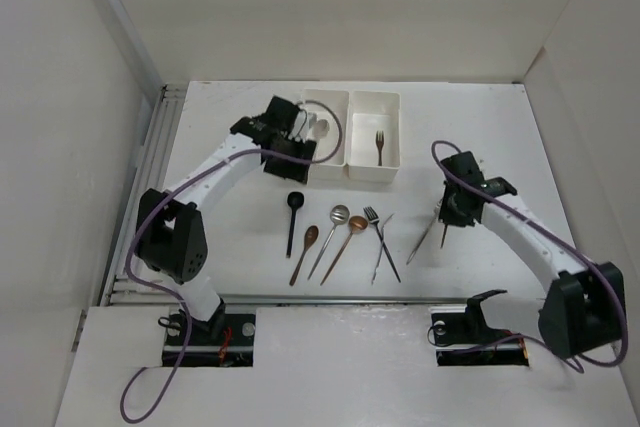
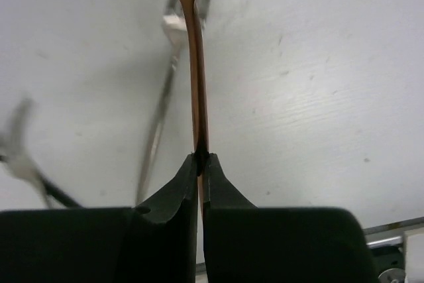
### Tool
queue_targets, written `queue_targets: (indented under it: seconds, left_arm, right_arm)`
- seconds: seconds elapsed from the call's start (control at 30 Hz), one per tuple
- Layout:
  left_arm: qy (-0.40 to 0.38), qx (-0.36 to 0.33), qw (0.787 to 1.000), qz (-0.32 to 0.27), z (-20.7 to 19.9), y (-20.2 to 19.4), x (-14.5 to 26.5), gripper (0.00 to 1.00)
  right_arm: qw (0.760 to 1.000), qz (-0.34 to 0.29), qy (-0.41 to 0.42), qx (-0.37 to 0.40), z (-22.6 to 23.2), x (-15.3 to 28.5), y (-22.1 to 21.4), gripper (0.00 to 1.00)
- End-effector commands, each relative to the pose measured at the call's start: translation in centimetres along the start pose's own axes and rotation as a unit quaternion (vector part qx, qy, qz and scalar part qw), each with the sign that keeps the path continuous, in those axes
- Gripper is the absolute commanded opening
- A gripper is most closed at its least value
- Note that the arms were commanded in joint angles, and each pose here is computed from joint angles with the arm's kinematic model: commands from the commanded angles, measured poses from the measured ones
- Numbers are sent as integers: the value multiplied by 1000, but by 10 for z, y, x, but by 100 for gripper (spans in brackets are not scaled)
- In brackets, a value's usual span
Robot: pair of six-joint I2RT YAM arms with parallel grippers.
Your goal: Sort the eating utensils into containers
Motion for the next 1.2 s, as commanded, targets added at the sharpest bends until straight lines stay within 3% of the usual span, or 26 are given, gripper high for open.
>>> queue_targets:
  seconds: [0.0,0.17,0.3,0.33,0.4,0.43,0.47,0.53,0.6,0.73,0.8,0.83,0.87,0.9,0.97,1.0,1.17]
  left_arm:
    - [-55,-38,992,110,-26,-78,-11,52]
    - [-69,-47,984,156,-43,-117,-28,53]
    - [-73,-42,984,155,-44,-124,-38,56]
    - [-73,-37,984,158,-44,-128,-40,56]
    - [-67,-32,984,163,-44,-131,-50,56]
    - [-56,-28,985,159,-41,-130,-51,56]
    - [-57,-28,984,166,-41,-134,-58,54]
    - [-56,-22,984,169,-42,-138,-64,52]
    - [-62,-21,983,173,-43,-147,-67,51]
    - [-66,-8,980,185,-46,-159,-72,48]
    - [-58,2,980,191,-42,-163,-75,46]
    - [-58,2,978,199,-42,-168,-80,41]
    - [-58,8,977,206,-43,-171,-82,34]
    - [-56,14,975,215,-39,-175,-86,26]
    - [-61,25,968,240,-37,-185,-97,0]
    - [-59,33,967,246,-32,-184,-99,0]
    - [-41,53,964,256,-16,-177,-86,0]
  right_arm:
    - [990,-134,30,-17,6,59,53,0]
    - [979,-196,58,12,18,98,85,0]
    - [960,-238,134,58,80,119,117,0]
    - [946,-265,175,60,108,137,132,0]
    - [947,-247,189,81,148,114,145,0]
    - [933,-260,235,86,178,126,157,0]
    - [940,-232,228,103,201,95,154,0]
    - [935,-218,257,111,232,85,163,0]
    - [946,-177,243,121,252,40,156,0]
    - [955,-148,225,125,264,2,150,0]
    - [954,-140,229,132,269,1,145,14]
    - [953,-135,234,134,270,1,144,25]
    - [951,-138,241,138,273,5,146,46]
    - [949,-138,243,148,276,8,143,51]
    - [946,-142,247,157,276,19,141,58]
    - [945,-148,243,159,273,23,143,63]
    - [936,-201,246,151,253,84,151,67]
Point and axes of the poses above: each gripper's point midway between its finger pads, its own x axis back along the fingers, its own z axis along the line the jaws close on, y = z × x, the point moved 5 cm from there along x, back along the fingers, and after that the axes turned 15 degrees about -x, right-handed, at the moved point
